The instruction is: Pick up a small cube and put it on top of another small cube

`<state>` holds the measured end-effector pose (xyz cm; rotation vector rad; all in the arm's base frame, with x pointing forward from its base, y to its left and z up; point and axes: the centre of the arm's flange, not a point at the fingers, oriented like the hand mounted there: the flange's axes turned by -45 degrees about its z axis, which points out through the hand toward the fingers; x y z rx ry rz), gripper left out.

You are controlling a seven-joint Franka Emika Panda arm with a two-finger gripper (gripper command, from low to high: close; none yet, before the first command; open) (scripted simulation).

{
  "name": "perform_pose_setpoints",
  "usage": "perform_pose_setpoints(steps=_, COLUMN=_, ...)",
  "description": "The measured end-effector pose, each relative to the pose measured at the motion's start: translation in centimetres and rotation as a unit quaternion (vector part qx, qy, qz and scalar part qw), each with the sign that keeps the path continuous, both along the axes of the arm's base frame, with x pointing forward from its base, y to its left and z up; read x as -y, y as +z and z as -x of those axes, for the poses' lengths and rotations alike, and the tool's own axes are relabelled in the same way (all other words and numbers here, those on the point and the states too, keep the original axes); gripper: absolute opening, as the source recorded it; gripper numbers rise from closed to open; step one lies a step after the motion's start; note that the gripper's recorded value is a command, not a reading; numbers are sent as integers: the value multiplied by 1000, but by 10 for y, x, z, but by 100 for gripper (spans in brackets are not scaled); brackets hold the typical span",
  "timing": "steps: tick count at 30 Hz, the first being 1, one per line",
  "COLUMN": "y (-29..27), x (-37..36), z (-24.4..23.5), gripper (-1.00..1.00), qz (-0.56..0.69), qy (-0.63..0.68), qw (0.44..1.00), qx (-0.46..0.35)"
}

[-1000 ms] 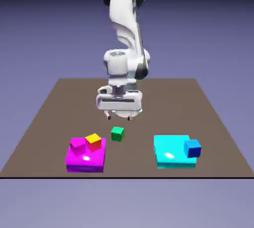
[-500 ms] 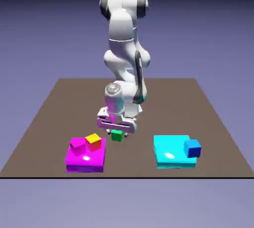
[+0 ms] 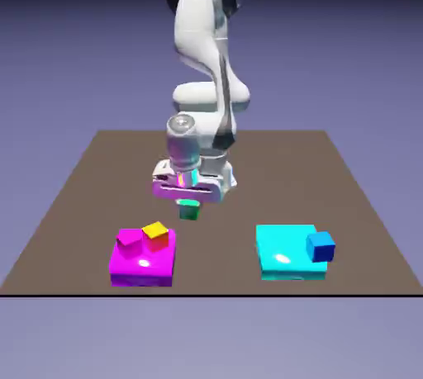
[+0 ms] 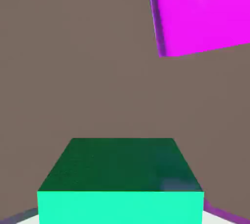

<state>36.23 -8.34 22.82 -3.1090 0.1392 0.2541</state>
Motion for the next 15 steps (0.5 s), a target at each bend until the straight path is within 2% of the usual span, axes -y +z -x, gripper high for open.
perform_pose_setpoints(steps=12, y=95, x=60, z=-108, gripper=-100, qz=5, qy=182, qw=983, qx=-2)
perform_pose_setpoints(steps=15, y=62, x=59, z=-106, gripper=-100, qz=4, qy=184, qw=983, qx=-2)
